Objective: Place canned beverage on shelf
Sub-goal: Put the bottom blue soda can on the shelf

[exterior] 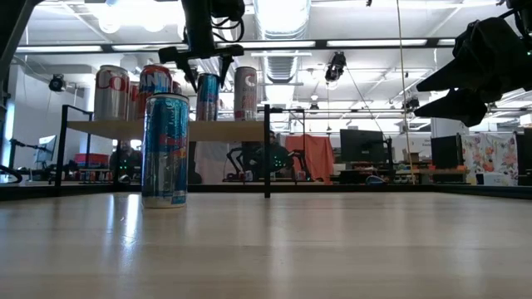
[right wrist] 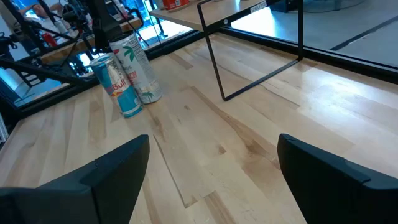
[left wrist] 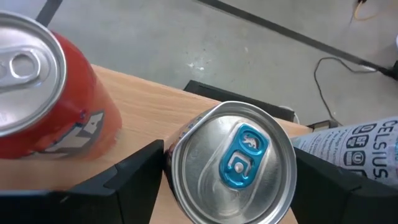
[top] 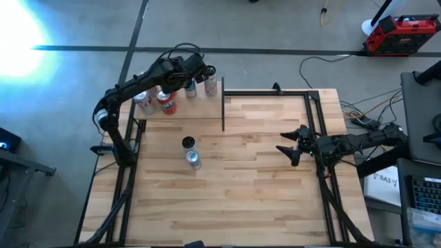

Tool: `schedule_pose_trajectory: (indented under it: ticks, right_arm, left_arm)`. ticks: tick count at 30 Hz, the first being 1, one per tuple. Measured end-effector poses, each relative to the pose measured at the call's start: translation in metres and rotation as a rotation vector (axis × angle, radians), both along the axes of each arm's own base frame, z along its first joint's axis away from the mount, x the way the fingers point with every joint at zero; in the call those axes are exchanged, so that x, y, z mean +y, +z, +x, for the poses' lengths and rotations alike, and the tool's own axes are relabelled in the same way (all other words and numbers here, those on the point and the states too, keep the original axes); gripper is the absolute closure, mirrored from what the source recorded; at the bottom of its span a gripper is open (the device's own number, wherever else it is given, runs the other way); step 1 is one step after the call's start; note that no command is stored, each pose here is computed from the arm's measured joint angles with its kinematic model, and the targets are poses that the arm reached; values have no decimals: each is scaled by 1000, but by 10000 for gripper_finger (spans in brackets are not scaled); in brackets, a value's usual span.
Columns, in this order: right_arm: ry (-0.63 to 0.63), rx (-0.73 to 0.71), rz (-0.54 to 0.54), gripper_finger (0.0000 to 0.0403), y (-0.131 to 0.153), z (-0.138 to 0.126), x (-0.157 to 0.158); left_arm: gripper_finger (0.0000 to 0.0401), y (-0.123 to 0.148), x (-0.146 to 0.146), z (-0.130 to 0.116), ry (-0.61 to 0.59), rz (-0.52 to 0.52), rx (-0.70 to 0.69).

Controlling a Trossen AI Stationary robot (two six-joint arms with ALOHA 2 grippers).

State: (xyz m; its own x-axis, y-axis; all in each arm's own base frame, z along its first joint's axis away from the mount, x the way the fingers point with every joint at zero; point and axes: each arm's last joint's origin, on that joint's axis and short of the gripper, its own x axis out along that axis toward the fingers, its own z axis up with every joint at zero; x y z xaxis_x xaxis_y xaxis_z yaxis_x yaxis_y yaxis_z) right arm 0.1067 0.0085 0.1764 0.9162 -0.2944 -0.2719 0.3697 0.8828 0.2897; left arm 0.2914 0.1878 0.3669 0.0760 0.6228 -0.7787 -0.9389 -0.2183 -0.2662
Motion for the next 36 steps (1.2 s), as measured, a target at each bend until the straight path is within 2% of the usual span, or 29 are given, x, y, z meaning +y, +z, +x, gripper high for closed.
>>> schedule_pose_trajectory:
  ticks: [13, 23, 36]
  right_arm:
    - [0, 0, 0, 67, 0, 0, 0]
    - [0, 0, 0, 67, 0, 0, 0]
    - [0, 0, 0, 67, 0, 0, 0]
  left_arm:
    - [124, 3, 1, 2, -124, 36, 60]
    - [124, 4, 1, 1, -213, 20, 94]
    - [127, 3, 1, 0, -179, 11, 81]
